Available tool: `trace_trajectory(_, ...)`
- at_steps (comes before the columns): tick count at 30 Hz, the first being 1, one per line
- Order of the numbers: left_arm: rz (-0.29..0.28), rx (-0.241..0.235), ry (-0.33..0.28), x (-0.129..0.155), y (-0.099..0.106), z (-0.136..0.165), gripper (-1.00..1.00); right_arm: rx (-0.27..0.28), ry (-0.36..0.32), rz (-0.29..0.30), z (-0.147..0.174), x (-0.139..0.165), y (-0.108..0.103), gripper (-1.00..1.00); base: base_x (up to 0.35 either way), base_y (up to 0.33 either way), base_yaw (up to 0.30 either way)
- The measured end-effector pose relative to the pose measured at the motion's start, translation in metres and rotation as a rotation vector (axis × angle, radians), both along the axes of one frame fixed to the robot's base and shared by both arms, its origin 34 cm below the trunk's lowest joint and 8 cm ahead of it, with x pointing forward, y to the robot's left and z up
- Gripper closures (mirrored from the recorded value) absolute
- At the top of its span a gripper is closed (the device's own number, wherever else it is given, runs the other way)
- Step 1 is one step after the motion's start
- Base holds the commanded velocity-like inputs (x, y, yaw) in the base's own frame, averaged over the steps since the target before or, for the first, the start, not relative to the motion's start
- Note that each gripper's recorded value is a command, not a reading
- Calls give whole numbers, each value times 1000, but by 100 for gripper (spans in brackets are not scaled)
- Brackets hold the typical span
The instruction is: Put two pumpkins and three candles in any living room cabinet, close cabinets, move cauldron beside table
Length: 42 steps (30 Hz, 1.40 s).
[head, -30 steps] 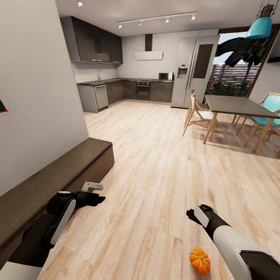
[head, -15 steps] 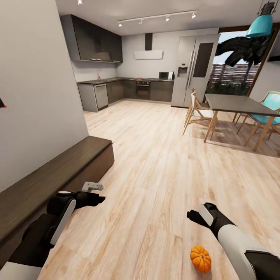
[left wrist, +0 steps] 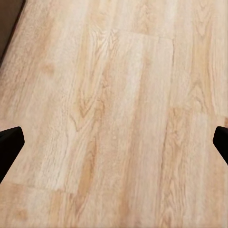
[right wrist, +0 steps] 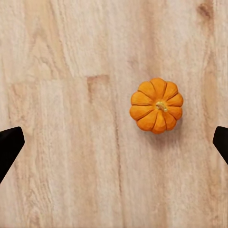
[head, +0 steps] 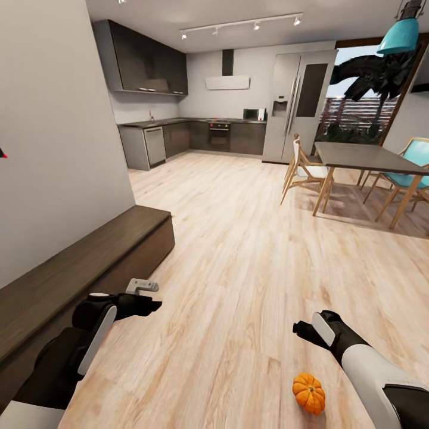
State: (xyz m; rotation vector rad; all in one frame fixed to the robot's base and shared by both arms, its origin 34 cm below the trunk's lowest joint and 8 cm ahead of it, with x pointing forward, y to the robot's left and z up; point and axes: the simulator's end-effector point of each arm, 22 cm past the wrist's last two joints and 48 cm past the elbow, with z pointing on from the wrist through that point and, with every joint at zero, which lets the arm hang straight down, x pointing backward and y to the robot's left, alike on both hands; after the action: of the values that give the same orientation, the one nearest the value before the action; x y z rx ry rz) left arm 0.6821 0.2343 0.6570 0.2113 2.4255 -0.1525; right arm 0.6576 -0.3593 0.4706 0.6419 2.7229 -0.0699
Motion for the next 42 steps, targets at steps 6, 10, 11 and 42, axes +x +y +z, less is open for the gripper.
trace_trajectory(6,-3,-9,-1,-2,-5,-12,-100,11,-2,9,-13,-1,6,-100,0,0,0)
trace_trajectory(10,-4,-12,-1,-4,-7,-21,-100,19,-10,8,-20,0,9,-100,0,0,-42)
trace_trajectory(11,-5,-13,0,-4,-7,-23,-100,20,-11,8,-22,-1,9,-100,0,0,-115)
trace_trajectory(42,-5,-14,18,-19,-8,-100,-100,99,-34,37,-95,-10,18,-100,0,0,-138)
